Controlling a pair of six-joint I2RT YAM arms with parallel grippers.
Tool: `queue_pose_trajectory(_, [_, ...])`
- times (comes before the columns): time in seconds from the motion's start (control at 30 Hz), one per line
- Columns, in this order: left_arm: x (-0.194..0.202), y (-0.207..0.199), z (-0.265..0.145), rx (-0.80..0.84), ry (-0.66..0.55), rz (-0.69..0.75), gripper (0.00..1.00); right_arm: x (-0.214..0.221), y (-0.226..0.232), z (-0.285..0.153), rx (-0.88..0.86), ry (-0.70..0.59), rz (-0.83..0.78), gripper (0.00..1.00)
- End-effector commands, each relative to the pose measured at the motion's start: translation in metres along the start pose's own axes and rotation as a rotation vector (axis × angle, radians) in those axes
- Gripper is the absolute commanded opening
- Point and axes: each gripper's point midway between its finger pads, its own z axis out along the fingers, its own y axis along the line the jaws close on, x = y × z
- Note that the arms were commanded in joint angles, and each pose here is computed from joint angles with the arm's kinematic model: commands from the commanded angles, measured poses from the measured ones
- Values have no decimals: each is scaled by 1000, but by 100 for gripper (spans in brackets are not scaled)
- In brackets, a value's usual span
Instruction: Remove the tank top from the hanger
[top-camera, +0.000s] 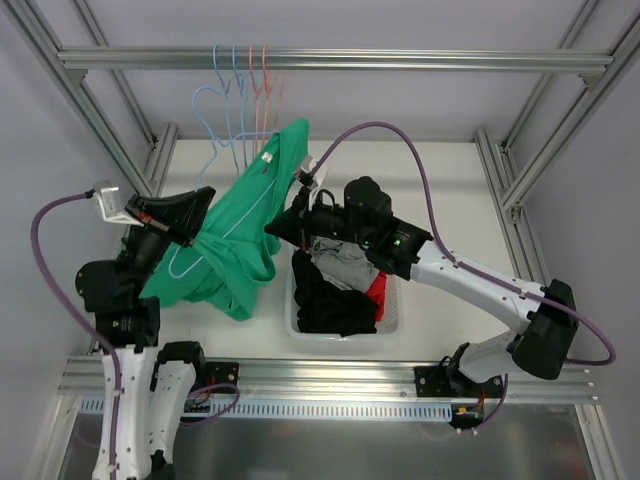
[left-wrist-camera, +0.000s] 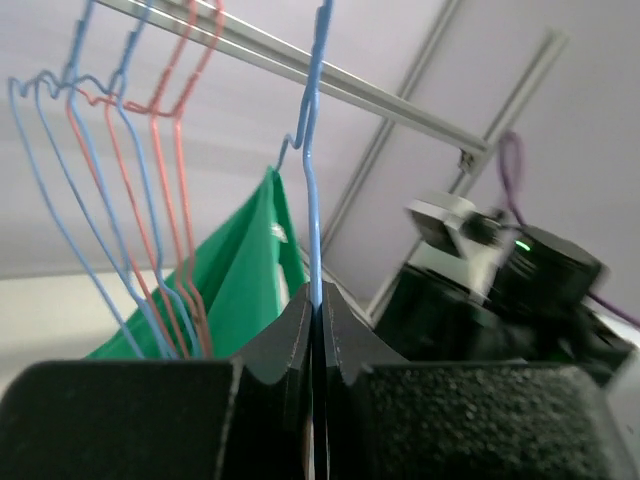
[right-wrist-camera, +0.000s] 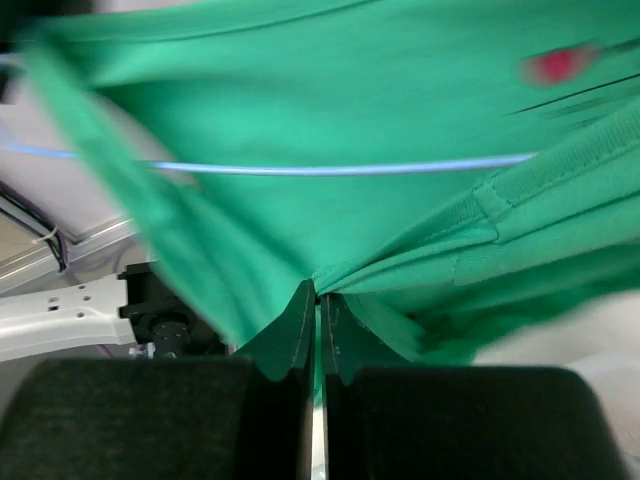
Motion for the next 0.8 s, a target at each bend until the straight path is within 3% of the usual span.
queue_pose_trajectory(0.0, [-88,-52,1,243,-436,157,0,-7,43,-6,-106,-33,-8,0])
queue_pose_trajectory(0.2, [-76,-72,3,308,-307,243,0,-28,-3,-37,168,-136,-31,0])
queue_pose_trajectory(0.33, [-59,-55,-18,152,-269,323,0,-59,-27,-56,239,-182,-34,0])
queue_pose_trajectory(0.5, [-26,-35,-54,-40,-129,364,0,-84,-43,-57,267,-159,-72,0])
queue_pose_trajectory(0.77, [32,-17,-107,-165,91,399,0,-136,-66,-58,351,-197,-107,0])
